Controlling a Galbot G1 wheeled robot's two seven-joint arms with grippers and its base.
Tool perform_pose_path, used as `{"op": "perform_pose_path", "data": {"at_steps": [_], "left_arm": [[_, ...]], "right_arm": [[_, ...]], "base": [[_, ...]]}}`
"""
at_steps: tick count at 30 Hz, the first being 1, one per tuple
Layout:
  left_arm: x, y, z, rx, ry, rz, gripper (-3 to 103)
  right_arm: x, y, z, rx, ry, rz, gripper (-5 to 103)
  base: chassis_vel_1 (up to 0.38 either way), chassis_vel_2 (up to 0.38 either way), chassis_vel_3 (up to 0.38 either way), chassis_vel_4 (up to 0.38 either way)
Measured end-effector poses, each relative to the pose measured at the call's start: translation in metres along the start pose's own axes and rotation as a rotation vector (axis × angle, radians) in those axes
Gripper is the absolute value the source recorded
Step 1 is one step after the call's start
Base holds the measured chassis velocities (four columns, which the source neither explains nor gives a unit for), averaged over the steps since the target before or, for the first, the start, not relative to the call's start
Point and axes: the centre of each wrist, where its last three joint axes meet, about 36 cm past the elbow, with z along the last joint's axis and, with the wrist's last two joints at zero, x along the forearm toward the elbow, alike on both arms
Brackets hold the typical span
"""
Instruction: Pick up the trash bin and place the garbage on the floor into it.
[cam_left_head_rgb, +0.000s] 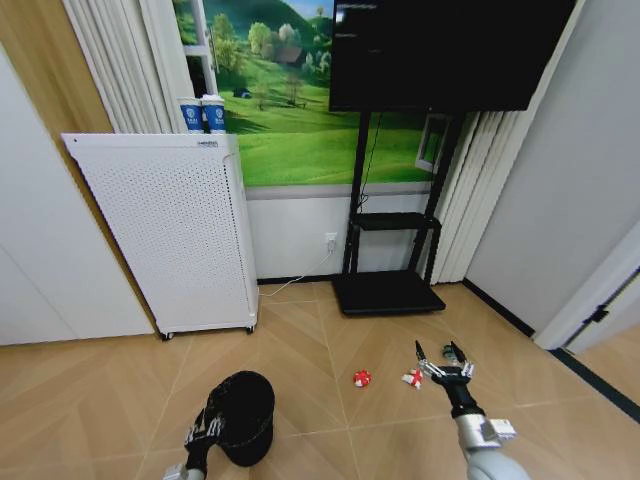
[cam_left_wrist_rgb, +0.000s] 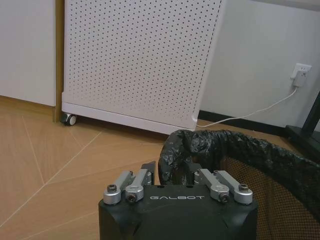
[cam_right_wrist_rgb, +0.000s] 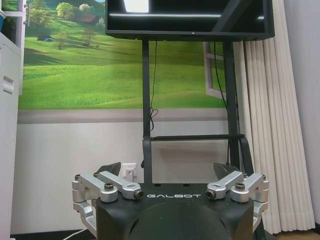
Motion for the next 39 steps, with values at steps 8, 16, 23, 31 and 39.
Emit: {"op": "perform_pose_path", "data": {"at_steps": [8, 16, 23, 31, 39], "left_arm": [[0.003, 0.002, 0.009, 0.003, -0.001, 0.001, 10], [0.002, 0.004, 0.004, -0.001, -0.024, 0.043, 10], [-0.004, 0.017, -0.031, -0.021, -0.092, 0.05, 8], [-0.008, 0.041, -0.094, -0.046, -0.173, 0.031, 8], [0.008, 0.055, -0.137, -0.079, -0.216, 0.044, 8]], "right_arm": [[0.002, 0.001, 0.0, -0.01, -0.008, 0.01, 100], [0.01, -0.001, 0.001, -0.01, -0.011, 0.016, 100], [0.005, -0.003, 0.003, -0.001, -0.034, 0.023, 100], [-0.001, 0.007, 0.008, -0.014, -0.046, 0.013, 100], [-0.004, 0.013, 0.025, 0.041, 0.017, 0.027, 100]], "base": [[0.0, 0.0, 0.0, 0.0], [0.0, 0.0, 0.0, 0.0], [0.0, 0.0, 0.0, 0.0], [0.0, 0.0, 0.0, 0.0], [0.0, 0.0, 0.0, 0.0]]}}
